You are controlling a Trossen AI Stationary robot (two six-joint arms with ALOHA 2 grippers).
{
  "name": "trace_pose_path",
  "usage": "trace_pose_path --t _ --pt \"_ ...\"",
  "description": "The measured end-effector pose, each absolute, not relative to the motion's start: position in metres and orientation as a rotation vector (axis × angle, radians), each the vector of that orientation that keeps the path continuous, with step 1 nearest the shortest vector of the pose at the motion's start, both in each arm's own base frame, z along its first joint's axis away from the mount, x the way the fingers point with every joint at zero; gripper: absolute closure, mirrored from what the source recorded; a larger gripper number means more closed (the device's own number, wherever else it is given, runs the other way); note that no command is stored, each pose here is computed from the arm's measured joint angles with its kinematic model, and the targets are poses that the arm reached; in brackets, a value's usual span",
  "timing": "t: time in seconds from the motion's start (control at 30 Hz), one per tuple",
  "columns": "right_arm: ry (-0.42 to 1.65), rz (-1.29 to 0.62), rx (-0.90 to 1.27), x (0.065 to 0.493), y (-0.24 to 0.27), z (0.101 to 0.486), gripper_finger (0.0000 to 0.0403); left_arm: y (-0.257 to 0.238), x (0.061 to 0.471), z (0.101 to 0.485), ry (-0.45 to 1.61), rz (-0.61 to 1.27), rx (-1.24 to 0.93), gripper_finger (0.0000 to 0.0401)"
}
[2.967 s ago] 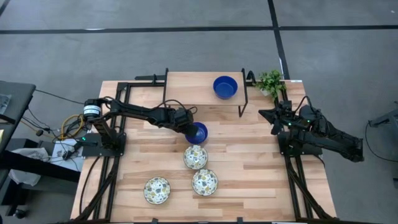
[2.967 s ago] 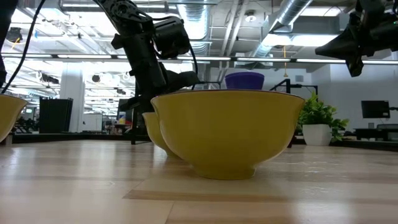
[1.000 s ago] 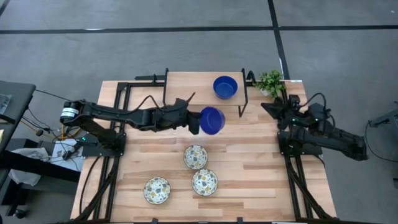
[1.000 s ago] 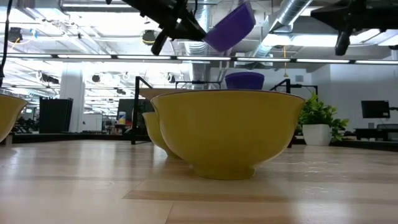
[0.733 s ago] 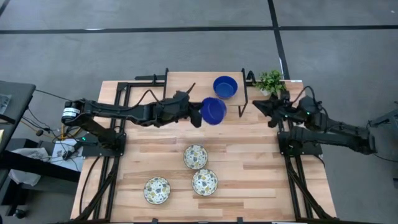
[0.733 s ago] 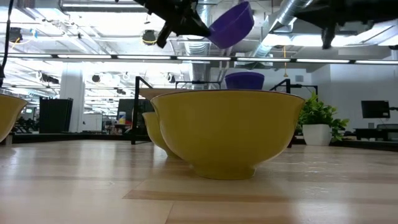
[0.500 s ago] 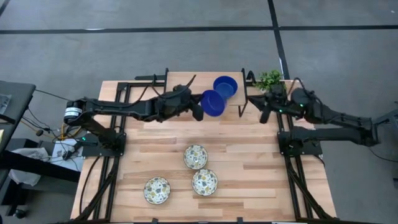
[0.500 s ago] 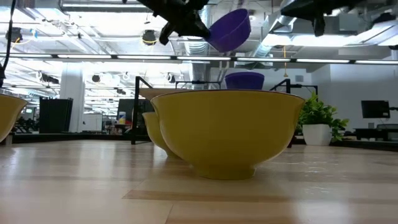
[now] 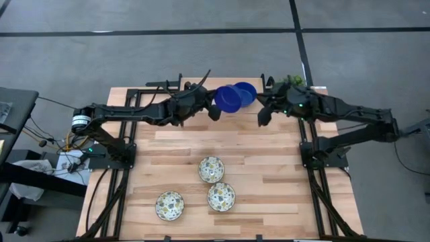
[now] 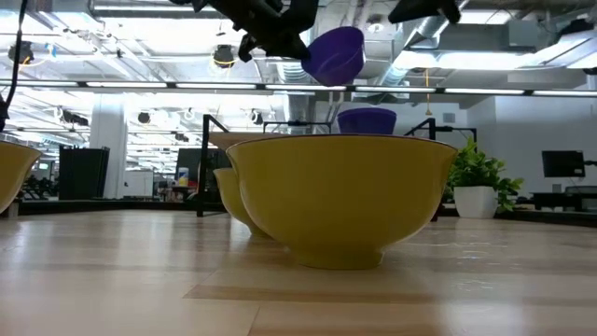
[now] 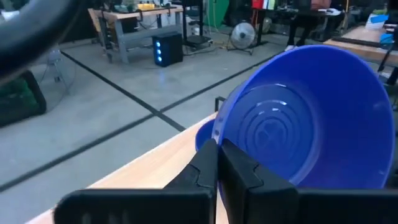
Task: Pick & Place Mini bowls
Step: Stack the blue bowl on the blue bowl on the shelf
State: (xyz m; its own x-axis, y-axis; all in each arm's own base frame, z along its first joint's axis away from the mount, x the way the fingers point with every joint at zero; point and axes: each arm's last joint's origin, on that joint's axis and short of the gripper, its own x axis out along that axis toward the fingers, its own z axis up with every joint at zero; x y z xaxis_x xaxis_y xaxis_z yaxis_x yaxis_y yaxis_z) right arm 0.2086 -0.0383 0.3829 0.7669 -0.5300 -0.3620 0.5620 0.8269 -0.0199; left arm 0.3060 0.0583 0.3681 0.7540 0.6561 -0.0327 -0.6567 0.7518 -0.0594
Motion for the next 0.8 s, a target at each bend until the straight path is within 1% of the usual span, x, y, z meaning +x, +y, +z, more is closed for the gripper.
trace_pose_path --t 0.17,0.33,0.5,0.67,0.8 --pt "0.400 -0.576 0.066 0.228 -0.037 0.389 0.0331 0.059 0.306 0.369 0.015 0.737 -0.019 0.0397" --pt "0.397 -0.570 0.064 0.241 -0.037 0.396 0.0299 0.059 0.305 0.370 0.024 0.752 0.014 0.0397" --pt "0.398 -0.560 0.057 0.251 -0.034 0.401 0.0281 0.059 0.305 0.370 0.029 0.769 0.033 0.0397" --pt "0.435 -0.617 0.001 0.259 -0.031 0.403 0.0270 0.059 0.305 0.370 0.025 0.768 0.032 0.0397" --pt "0.465 -0.667 -0.066 0.269 -0.027 0.401 0.0268 0.059 0.305 0.371 0.018 0.768 0.030 0.0397"
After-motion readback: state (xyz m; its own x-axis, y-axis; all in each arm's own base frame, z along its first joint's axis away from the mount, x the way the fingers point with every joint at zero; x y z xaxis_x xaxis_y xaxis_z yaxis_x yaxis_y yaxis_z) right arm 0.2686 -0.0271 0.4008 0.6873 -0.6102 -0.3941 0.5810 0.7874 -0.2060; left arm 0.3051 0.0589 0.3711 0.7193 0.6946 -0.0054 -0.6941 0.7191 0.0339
